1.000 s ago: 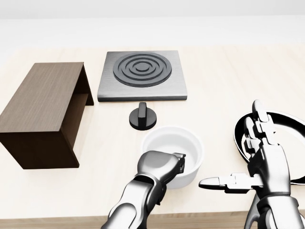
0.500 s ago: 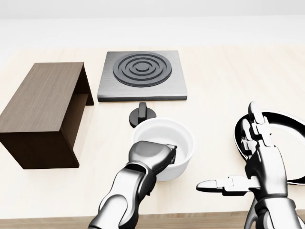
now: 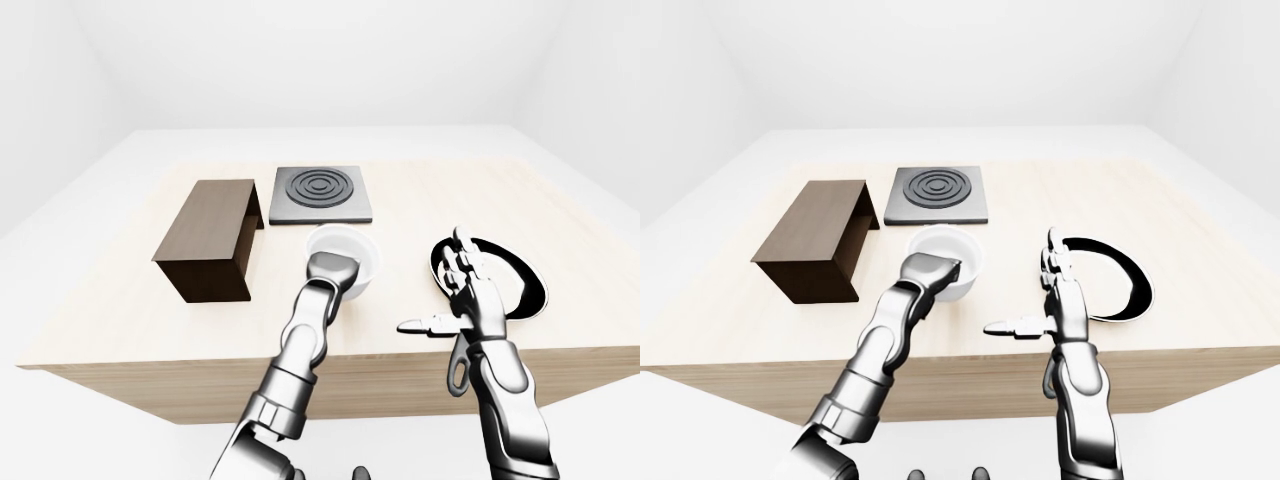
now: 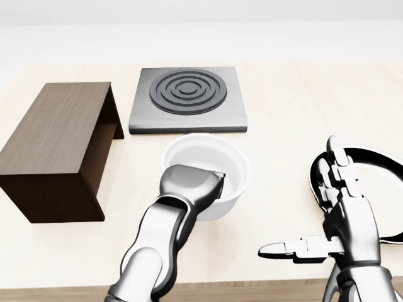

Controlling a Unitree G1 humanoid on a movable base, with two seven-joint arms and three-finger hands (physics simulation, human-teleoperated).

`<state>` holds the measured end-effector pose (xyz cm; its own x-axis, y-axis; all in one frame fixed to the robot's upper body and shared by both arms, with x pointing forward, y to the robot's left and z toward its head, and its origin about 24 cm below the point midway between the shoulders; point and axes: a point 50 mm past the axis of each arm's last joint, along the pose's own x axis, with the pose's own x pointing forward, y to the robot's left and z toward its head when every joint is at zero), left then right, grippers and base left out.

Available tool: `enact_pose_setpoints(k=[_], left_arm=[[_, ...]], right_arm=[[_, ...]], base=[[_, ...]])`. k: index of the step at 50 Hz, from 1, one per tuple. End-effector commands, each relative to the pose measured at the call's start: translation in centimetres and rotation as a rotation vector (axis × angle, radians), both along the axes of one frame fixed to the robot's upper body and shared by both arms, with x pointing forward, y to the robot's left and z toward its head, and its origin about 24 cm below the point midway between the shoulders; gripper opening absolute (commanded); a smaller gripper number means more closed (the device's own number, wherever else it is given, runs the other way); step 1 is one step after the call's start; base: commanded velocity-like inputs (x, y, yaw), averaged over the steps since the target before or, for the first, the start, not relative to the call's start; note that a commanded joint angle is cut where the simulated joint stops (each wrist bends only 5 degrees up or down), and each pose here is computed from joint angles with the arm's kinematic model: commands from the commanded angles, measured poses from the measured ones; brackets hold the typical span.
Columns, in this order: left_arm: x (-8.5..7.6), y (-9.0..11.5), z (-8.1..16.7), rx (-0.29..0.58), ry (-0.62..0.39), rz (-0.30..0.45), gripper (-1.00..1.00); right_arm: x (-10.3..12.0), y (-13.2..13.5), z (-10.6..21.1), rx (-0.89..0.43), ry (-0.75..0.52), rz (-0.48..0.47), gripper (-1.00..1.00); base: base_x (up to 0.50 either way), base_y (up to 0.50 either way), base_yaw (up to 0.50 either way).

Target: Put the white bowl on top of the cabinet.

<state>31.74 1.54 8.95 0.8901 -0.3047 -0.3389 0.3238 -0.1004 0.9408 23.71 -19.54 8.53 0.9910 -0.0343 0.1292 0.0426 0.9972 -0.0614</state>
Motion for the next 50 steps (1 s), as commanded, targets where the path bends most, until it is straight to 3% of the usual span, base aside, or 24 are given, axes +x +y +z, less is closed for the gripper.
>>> enact_pose_setpoints(k=[1,15,23,39,50], left_arm=[[0.0,0.8,3.6,0.06,-0.107,0.048,-1.0],[0.5,1.7,5.9,0.053,-0.152,0.09,-1.0],[1.5,2.5,8.5,0.035,-0.2,0.105,-1.0],[2.1,3.2,10.9,0.001,-0.261,0.101,-1.0],[2.8,3.9,13.7,-0.07,-0.342,0.087,-1.0]], right_arm=[[-0.3,0.2,-0.1,-0.003,0.003,0.007,1.0],[-0.5,0.3,-0.1,-0.004,0.003,0.011,1.0],[-0.5,0.5,-0.2,-0.005,0.01,0.015,1.0],[-0.5,0.7,-0.4,-0.011,0.018,0.023,1.0],[-0.6,0.9,-0.6,-0.013,0.024,0.028,1.0]], base=[[0.0,0.0,0.0],[0.0,0.0,0.0],[0.0,0.0,0.0],[0.0,0.0,0.0],[0.0,0.0,0.0]])
